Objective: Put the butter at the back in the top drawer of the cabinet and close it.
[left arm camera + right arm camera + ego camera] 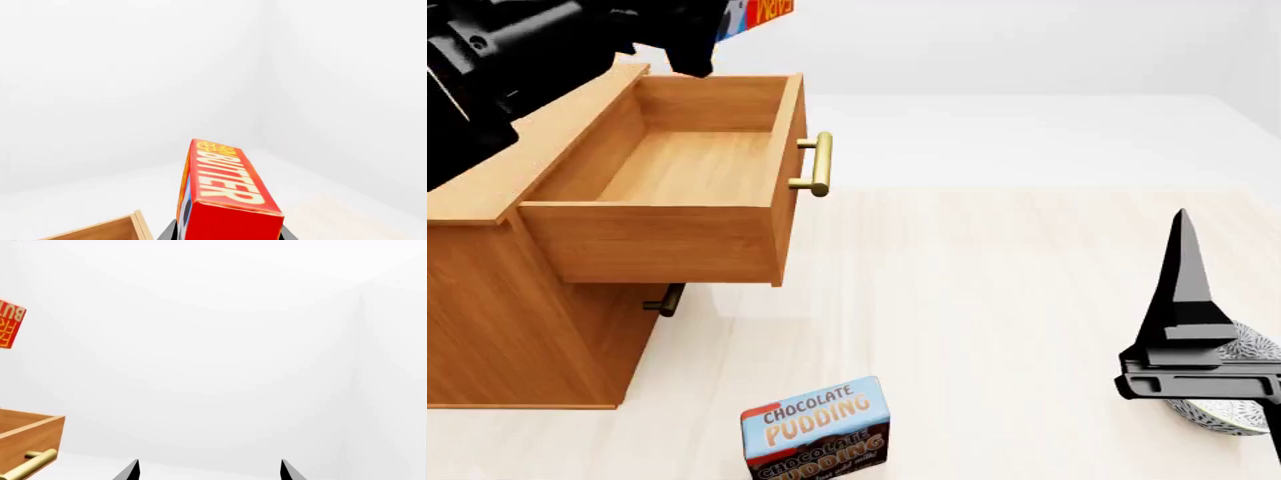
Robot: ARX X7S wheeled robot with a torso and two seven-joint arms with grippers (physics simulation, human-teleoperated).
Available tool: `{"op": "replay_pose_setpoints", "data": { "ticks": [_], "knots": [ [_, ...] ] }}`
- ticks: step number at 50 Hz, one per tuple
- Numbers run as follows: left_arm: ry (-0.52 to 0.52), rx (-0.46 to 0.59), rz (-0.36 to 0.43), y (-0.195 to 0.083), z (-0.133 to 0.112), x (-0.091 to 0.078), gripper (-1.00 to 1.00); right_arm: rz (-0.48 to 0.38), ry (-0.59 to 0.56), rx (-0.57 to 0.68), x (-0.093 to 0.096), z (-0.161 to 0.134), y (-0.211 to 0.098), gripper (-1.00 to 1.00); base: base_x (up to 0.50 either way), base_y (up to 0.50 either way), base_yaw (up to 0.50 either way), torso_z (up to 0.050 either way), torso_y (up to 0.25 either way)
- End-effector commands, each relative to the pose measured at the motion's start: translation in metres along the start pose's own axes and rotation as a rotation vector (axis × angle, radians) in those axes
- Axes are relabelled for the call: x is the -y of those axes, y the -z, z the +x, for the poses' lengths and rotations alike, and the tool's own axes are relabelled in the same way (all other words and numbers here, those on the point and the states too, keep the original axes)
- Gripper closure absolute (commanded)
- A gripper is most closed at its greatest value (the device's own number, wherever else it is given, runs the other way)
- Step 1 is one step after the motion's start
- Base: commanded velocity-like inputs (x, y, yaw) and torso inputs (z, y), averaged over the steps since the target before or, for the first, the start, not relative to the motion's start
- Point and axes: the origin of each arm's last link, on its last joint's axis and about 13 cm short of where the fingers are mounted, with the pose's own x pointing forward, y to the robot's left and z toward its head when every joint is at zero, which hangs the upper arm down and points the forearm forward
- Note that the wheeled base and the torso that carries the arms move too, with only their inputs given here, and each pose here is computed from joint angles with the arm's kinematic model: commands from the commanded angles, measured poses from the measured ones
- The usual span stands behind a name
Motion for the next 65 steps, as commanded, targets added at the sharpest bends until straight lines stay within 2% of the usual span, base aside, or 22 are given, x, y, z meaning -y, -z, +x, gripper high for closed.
{"op": "replay_pose_setpoints", "data": {
  "ticks": [1,11,30,49,65],
  "knots": [
    [-0.098,-0.02,-0.009,-0.015,0.03,-0.019,1.0,-0.001,0.009,0.004,0.0,-0.001,0.002,-1.0,0.0,0.0,0.0,0.0,0.0],
    [-0.173,-0.071,0.011,-0.012,0.056,-0.037,1.0,-0.012,0.014,0.005,0.0,-0.001,0.002,-1.0,0.0,0.0,0.0,0.001,0.002],
    [-0.214,-0.111,0.034,0.011,0.087,-0.053,1.0,-0.012,0.011,0.013,0.0,-0.001,0.001,-1.0,0.0,0.0,0.0,0.001,0.002],
    [-0.258,-0.134,0.043,0.027,0.096,-0.062,1.0,-0.019,0.011,0.014,0.0,-0.002,0.001,-1.0,0.0,0.0,0.0,0.0,0.002],
    [-0.242,-0.174,0.005,0.039,0.099,-0.068,1.0,-0.016,0.009,0.011,0.0,-0.002,0.002,-1.0,0.0,0.0,0.0,0.001,0.001]
  ]
}}
